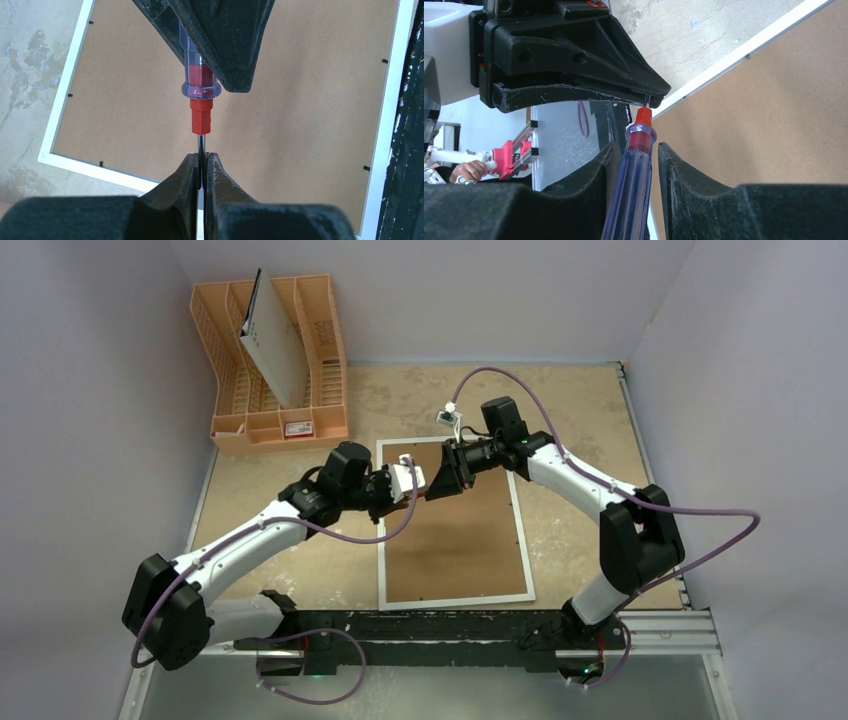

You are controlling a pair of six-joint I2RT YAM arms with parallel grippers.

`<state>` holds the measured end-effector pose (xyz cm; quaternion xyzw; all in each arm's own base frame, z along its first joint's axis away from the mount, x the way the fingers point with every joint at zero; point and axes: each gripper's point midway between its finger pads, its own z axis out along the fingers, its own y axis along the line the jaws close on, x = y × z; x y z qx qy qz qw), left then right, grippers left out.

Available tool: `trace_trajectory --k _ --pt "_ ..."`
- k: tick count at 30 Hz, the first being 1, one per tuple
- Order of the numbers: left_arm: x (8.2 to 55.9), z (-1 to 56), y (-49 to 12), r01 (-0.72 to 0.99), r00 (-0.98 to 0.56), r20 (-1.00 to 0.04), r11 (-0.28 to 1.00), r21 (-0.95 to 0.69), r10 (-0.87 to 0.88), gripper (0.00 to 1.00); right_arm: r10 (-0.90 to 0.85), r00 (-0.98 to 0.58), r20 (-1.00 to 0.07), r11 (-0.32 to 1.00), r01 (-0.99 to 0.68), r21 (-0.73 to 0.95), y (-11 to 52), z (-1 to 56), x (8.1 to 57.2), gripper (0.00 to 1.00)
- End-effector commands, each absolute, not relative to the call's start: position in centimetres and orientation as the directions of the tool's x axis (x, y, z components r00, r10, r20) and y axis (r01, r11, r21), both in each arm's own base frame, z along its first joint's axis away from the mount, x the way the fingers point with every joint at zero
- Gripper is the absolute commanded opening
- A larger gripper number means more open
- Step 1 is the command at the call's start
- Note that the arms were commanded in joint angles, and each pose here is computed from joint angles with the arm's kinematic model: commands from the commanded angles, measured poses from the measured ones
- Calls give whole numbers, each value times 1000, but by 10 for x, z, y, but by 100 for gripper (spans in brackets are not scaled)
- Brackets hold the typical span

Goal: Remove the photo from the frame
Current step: Adjust the screwdriver.

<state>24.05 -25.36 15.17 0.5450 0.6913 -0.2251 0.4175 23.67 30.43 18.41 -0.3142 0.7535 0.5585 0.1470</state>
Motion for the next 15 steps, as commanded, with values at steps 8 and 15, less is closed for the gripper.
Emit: trace_trajectory --k 8,15 --pt "245 166 -259 947 14 -817 255 196 576 0 -286 -731 -619 132 -670 730 315 207 246 38" --pt "247 166 -259 942 5 -823 273 194 568 0 -307 -742 -596 118 -651 750 314 200 239 39"
